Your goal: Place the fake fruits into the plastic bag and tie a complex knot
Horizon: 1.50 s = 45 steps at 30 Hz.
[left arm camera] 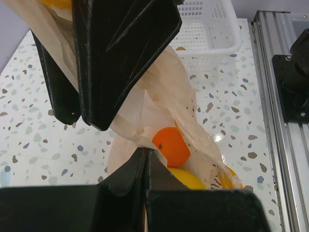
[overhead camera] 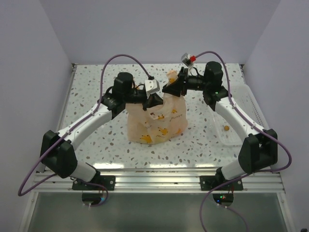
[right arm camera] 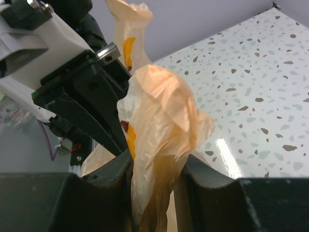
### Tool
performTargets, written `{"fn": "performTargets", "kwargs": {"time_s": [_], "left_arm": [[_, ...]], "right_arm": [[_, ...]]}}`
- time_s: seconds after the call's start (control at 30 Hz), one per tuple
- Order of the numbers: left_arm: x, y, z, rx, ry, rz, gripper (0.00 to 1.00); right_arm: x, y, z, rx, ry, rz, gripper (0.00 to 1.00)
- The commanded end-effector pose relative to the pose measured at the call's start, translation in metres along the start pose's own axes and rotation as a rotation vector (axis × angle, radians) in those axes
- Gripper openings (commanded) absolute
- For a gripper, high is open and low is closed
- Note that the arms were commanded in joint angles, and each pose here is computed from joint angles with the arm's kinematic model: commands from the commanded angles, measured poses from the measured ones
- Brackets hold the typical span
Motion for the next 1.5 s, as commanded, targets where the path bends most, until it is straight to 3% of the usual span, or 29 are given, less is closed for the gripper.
{"fn": "performTargets", "kwargs": {"time_s": [0.0,0.23,0.33,0.37,0.53,0.67,0.8,1.07,1.3,1.37,1.4,1.47], "left_arm": [[0.003,-0.019,-0.002,0.036,0.013,-0.072,0.00],[0.015,-0.018,0.000,0.024,-0.005,-0.073,0.00],[0.016,-0.026,-0.006,0.043,0.011,-0.075,0.00],[0.015,-0.032,-0.007,0.053,0.013,-0.079,0.02],[-0.011,-0.051,-0.019,0.092,-0.016,-0.064,0.28],[-0.039,-0.077,-0.019,0.055,-0.114,-0.125,0.39],[-0.048,-0.106,-0.002,0.005,-0.212,-0.203,0.50],[-0.027,-0.133,0.023,-0.089,-0.207,-0.285,0.54],[-0.011,-0.140,0.036,-0.139,-0.181,-0.312,0.57],[-0.008,-0.142,0.034,-0.155,-0.153,-0.318,0.53],[-0.005,-0.142,0.030,-0.158,-0.118,-0.321,0.44],[-0.003,-0.140,0.030,-0.171,-0.106,-0.322,0.40]], "right_arm": [[0.002,-0.018,0.002,0.018,-0.005,-0.071,0.33],[0.007,-0.016,0.004,0.083,-0.032,-0.091,0.32],[0.008,-0.017,-0.002,0.092,-0.004,-0.103,0.17],[0.008,-0.019,-0.005,0.092,0.013,-0.112,0.03],[0.004,-0.015,-0.019,0.085,0.127,-0.119,0.00],[0.000,-0.011,-0.025,0.058,0.182,-0.116,0.00],[0.002,-0.005,-0.014,-0.021,0.113,-0.083,0.00],[0.004,0.000,0.020,-0.118,-0.073,-0.041,0.00],[0.002,0.004,0.032,-0.174,-0.116,-0.020,0.00],[0.003,0.005,0.033,-0.180,-0.114,-0.016,0.00],[0.002,0.005,0.033,-0.182,-0.114,-0.015,0.00],[0.003,0.006,0.033,-0.183,-0.112,-0.016,0.00]]}}
Point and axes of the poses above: each gripper's point midway between its finger pads, its own x axis out along the fingers, its own z axis along the line the jaws close on, y = z × x, the point moved 1 cm from there along -x, back along the fingers, and after that the axes turned 1 degree about -x, right-handed, at the moved point
